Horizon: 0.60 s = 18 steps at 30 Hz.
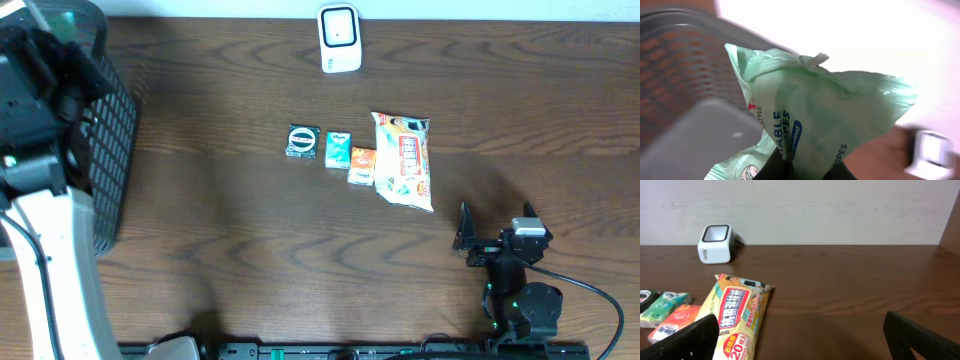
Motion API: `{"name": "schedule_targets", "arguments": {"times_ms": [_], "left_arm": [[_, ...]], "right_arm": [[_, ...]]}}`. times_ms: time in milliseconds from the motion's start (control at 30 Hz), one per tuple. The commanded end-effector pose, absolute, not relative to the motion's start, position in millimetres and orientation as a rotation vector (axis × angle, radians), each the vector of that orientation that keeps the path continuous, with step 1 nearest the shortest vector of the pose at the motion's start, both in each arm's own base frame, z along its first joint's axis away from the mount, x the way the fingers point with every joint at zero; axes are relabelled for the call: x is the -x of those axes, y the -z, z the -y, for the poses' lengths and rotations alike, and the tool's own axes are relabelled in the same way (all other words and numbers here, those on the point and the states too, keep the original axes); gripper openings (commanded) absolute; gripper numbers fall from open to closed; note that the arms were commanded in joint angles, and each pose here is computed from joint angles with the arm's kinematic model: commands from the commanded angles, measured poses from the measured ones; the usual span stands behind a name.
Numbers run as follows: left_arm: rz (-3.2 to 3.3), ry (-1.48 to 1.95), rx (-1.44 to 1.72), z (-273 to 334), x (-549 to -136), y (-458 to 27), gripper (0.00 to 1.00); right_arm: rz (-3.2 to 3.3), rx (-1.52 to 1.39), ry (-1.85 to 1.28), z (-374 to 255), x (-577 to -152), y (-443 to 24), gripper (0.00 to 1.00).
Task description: Scan the item barcode
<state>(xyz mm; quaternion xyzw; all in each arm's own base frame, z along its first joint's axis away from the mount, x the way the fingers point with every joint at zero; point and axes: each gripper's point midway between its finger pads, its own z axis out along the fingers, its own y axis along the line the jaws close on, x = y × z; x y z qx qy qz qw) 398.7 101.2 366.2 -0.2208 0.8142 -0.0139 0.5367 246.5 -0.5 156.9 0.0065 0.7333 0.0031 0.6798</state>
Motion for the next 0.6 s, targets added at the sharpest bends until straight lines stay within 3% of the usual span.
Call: {"name": "schedule_targets", "arguments": {"times_ms": [0, 267, 567], "left_arm": [[-1.89, 0.2, 0.501, -57.5, -393.7, -389.0, 0.07], [-2.033, 0.4, 0.252, 47.5, -393.9, -368.9, 0.07], [-2.399, 0.419, 0.144, 111.3, -407.0, -260.1, 0.08]], "right_arm": [[-1.648, -0.023, -0.005, 2.2, -246.3, -156.1, 0.99], [-1.648, -0.023, -0.005, 2.2, -246.3, -156.1, 0.99], [-1.648, -0.023, -0.005, 2.2, -246.3, -156.1, 0.99]]}}
